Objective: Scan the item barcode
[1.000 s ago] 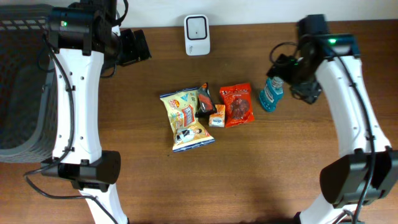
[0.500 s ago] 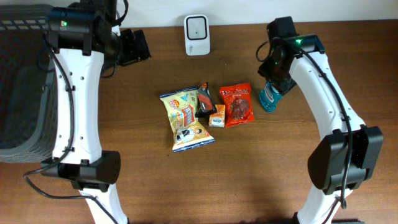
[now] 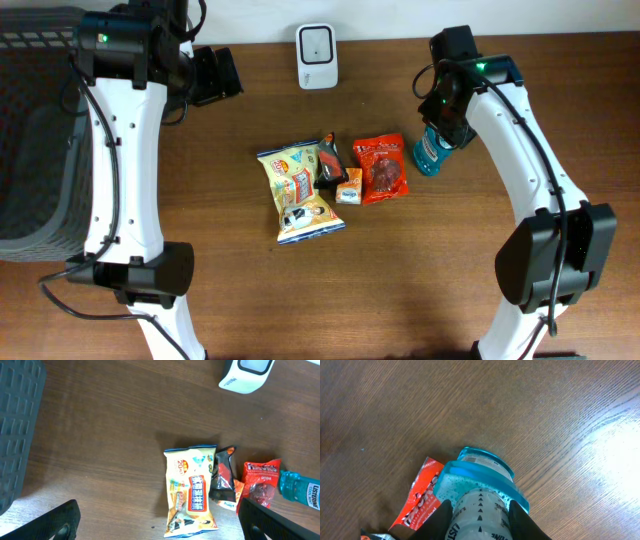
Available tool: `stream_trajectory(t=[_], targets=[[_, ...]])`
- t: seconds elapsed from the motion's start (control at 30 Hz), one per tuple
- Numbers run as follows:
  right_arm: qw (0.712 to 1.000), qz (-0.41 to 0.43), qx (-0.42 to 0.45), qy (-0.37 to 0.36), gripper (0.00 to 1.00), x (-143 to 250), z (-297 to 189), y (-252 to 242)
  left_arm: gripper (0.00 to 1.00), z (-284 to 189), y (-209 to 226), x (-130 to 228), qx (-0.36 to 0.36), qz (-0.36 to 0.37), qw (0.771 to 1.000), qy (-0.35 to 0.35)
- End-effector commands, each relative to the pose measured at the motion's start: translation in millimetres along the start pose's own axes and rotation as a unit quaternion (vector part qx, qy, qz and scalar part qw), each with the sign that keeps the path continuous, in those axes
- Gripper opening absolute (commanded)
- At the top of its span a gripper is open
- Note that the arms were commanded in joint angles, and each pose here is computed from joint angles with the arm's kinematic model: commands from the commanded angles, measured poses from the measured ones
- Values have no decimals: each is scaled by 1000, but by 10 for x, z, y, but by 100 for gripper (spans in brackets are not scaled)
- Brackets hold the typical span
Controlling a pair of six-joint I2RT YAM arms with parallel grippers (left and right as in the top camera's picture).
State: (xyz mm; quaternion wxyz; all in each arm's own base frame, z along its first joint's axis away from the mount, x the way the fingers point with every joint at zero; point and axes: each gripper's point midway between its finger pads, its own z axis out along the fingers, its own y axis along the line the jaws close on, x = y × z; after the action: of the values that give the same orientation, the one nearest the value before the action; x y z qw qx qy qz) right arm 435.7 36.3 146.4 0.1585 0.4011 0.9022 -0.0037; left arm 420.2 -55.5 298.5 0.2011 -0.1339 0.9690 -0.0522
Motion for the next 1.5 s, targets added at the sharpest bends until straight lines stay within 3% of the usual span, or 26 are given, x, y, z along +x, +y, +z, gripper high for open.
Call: stream_trajectory(t=[0.0, 0.17, 0.3, 0.37, 0.43, 0.5, 0.6, 0.67, 0.77, 0.87, 1.03, 1.13, 1.33, 1.47], targets=[[998, -56, -28, 9, 25, 11, 33, 128, 99, -106, 19, -7, 5, 3, 1000, -11], [956, -284, -64, -17, 25, -51, 4, 303, 99, -106, 19, -7, 5, 3, 1000, -11], [933, -355, -28, -46, 25, -172, 3, 224, 99, -106, 19, -7, 5, 3, 1000, -11], [933, -356, -35, -47, 26, -170, 0, 253, 99, -106, 18, -8, 5, 3, 1000, -11], [935, -349, -37, -44, 45, -158, 1, 256, 99, -106, 18, -8, 5, 3, 1000, -11], [938, -341, -47, -37, 45, -128, -1, 281, 99, -106, 18, -8, 5, 3, 1000, -11], [950, -306, -54, -29, 63, -99, 1, 288, 99, -106, 19, -7, 5, 3, 1000, -11], [967, -249, -50, -19, 68, -74, 5, 254, 99, -106, 19, -7, 5, 4, 1000, -11], [985, -167, -47, -14, 64, -68, 11, 235, 99, -106, 19, -8, 5, 3, 1000, -11], [991, -126, -44, -12, 49, -70, 16, 219, 99, -106, 19, -7, 5, 3, 1000, -11], [991, -128, -33, -14, 48, -84, 186, 242, 99, -106, 19, -7, 5, 3, 1000, -11], [987, -155, -27, -46, 48, -213, 214, 275, 99, -106, 19, -7, 5, 3, 1000, -11], [976, -206, -40, -64, 34, -276, 199, 366, 99, -106, 18, -8, 5, 3, 1000, -11], [960, -266, -45, -79, 34, -333, 187, 424, 99, -106, 19, -7, 5, 3, 1000, -11]])
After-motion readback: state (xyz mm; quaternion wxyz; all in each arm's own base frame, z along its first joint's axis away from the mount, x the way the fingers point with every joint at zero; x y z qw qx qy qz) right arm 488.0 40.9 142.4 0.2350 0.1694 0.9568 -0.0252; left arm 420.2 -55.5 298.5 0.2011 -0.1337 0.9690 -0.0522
